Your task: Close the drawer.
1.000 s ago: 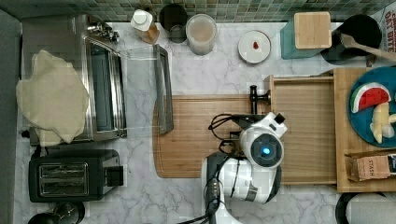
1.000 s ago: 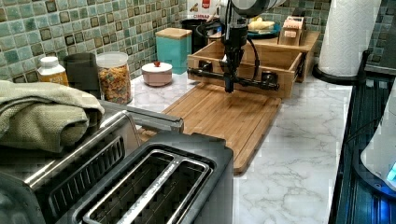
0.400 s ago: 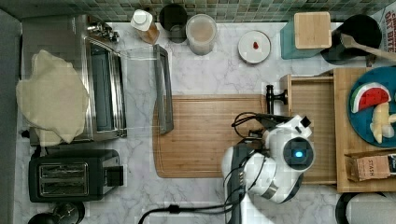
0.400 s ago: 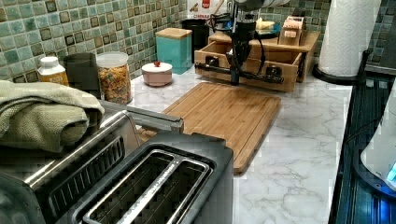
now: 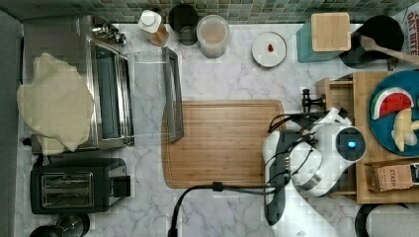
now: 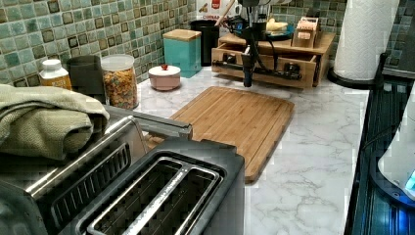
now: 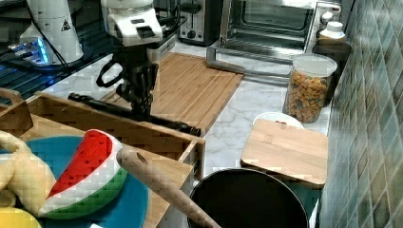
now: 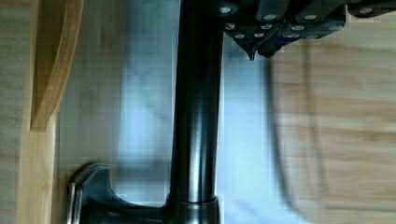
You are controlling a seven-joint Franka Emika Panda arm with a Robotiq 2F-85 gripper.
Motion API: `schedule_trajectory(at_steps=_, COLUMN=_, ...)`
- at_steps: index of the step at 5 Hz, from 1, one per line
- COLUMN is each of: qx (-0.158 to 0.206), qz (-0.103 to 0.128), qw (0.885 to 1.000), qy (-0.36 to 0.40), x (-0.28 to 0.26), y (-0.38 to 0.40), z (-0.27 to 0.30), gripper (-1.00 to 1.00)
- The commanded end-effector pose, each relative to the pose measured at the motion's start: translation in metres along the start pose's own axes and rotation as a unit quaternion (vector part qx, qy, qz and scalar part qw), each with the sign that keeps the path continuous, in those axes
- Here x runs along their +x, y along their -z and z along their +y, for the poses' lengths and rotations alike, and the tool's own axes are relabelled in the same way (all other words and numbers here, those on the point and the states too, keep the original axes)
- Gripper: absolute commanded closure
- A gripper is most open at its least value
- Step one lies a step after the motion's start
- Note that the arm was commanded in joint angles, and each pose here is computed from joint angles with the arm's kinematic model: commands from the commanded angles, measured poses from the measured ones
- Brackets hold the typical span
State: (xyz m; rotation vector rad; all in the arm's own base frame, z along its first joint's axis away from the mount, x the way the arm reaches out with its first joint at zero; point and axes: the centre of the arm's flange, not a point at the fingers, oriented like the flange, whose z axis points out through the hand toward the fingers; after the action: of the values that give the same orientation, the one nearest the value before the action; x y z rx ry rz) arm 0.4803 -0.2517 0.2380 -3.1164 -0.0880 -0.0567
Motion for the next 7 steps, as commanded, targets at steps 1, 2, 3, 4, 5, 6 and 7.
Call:
schedule_trajectory(at_steps=1, qx=-0.189, qz=0.048, qw=0.976, qy=-0.094, x=-0.056, y=0.151, z=0.204, gripper=1.00)
schedule_trajectory(at_steps=2, qx=-0.213, qz=0.040, qw=0.970, qy=-0.113, x=-0.062, y=0.169, z=0.204, gripper=1.00)
schedule_trajectory(at_steps=3, qx=-0.213, qz=0.040, qw=0.970, qy=-0.113, x=-0.062, y=0.169, z=0.204, gripper=1.00)
schedule_trajectory(at_steps=4, qx=-0.213, qz=0.040, qw=0.970, qy=-0.113, x=-0.062, y=0.169, z=0.204, gripper=1.00)
schedule_trajectory(at_steps=5, qx=-0.213, qz=0.040, qw=0.970, qy=-0.113, x=-0.062, y=0.169, z=0.204, gripper=1.00)
schedule_trajectory(at_steps=6, qx=-0.213, qz=0.040, qw=0.970, qy=-0.113, x=-0.062, y=0.169, z=0.204, gripper=1.00)
schedule_trajectory(at_steps=7, qx=-0.213, qz=0.040, qw=0.970, qy=-0.113, x=-0.062, y=0.169, z=0.204, gripper=1.00)
